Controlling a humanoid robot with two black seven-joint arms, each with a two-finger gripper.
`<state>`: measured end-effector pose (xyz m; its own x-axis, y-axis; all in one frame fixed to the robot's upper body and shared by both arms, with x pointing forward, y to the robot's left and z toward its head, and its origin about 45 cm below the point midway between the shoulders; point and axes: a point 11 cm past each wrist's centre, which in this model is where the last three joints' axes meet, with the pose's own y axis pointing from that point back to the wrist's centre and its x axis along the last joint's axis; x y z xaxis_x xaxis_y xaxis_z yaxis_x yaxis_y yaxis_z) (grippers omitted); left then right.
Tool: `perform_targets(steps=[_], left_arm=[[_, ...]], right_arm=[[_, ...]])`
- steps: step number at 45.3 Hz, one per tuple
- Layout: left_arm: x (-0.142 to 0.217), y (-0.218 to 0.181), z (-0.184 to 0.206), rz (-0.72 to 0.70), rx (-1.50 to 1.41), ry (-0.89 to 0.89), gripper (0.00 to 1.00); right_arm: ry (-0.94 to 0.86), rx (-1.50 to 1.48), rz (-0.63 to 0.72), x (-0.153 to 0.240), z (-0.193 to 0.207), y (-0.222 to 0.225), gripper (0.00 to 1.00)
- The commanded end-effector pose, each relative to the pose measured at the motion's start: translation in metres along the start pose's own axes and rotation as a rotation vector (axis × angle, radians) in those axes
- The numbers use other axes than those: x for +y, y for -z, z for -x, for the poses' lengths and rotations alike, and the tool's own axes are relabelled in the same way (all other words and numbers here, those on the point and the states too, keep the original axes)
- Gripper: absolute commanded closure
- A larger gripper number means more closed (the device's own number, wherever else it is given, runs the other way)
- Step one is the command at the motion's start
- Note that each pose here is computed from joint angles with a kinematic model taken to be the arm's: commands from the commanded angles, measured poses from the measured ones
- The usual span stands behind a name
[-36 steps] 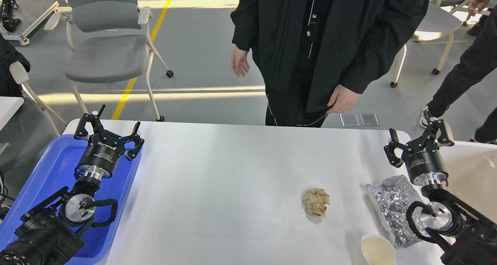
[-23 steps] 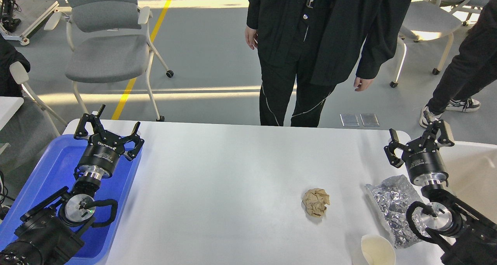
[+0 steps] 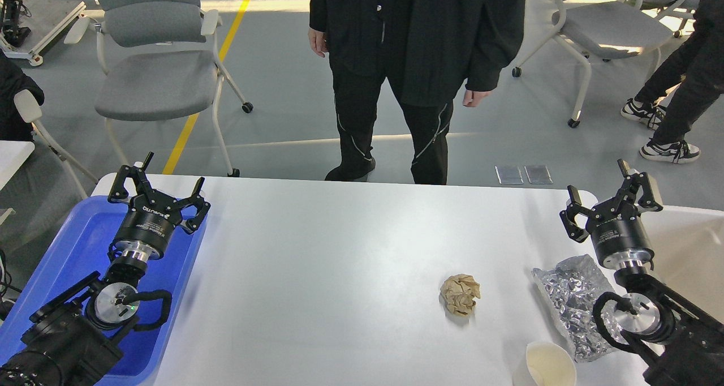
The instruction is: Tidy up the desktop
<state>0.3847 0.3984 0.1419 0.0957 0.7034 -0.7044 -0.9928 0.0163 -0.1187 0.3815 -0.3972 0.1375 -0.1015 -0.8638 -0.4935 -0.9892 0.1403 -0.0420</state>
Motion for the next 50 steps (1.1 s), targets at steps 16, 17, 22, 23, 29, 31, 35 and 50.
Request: perform_targets(steps=[16,17,22,23,29,31,35,50], left_arm=[[0.000,-0.001,0.000,0.001,-0.001,0.000,0.00],[0.000,0.000,0.000,0.000,-0.001,0.000,0.00],[0.000,-0.001,0.000,0.000,-0.002,0.000,0.00],[0.000,0.000,0.000,0.000,0.000,0.000,0.00],[0.000,0.000,0.000,0.000,-0.001,0.000,0.00],[0.000,-0.001,0.000,0.000,-0.002,0.000,0.00],[0.000,0.000,0.000,0.000,-0.001,0.000,0.00],[0.000,0.000,0.000,0.000,-0.001,0.000,0.00]], right_arm=[[0.065,0.093,0.096,-0.006,-0.002,0.031,0.00],[0.065,0.096,0.101,-0.006,-0.003,0.033,0.00],[0.089,0.116,0.116,-0.007,0.000,0.045,0.00],[0.101,0.121,0.119,-0.006,0.002,0.047,0.00],[0.183,0.197,0.185,0.003,0.012,0.047,0.00],[0.200,0.218,0.196,0.004,0.013,0.051,0.00],[0.246,0.239,0.210,0.007,0.023,0.058,0.00],[0.477,0.574,0.348,0.039,0.034,0.053,0.00]])
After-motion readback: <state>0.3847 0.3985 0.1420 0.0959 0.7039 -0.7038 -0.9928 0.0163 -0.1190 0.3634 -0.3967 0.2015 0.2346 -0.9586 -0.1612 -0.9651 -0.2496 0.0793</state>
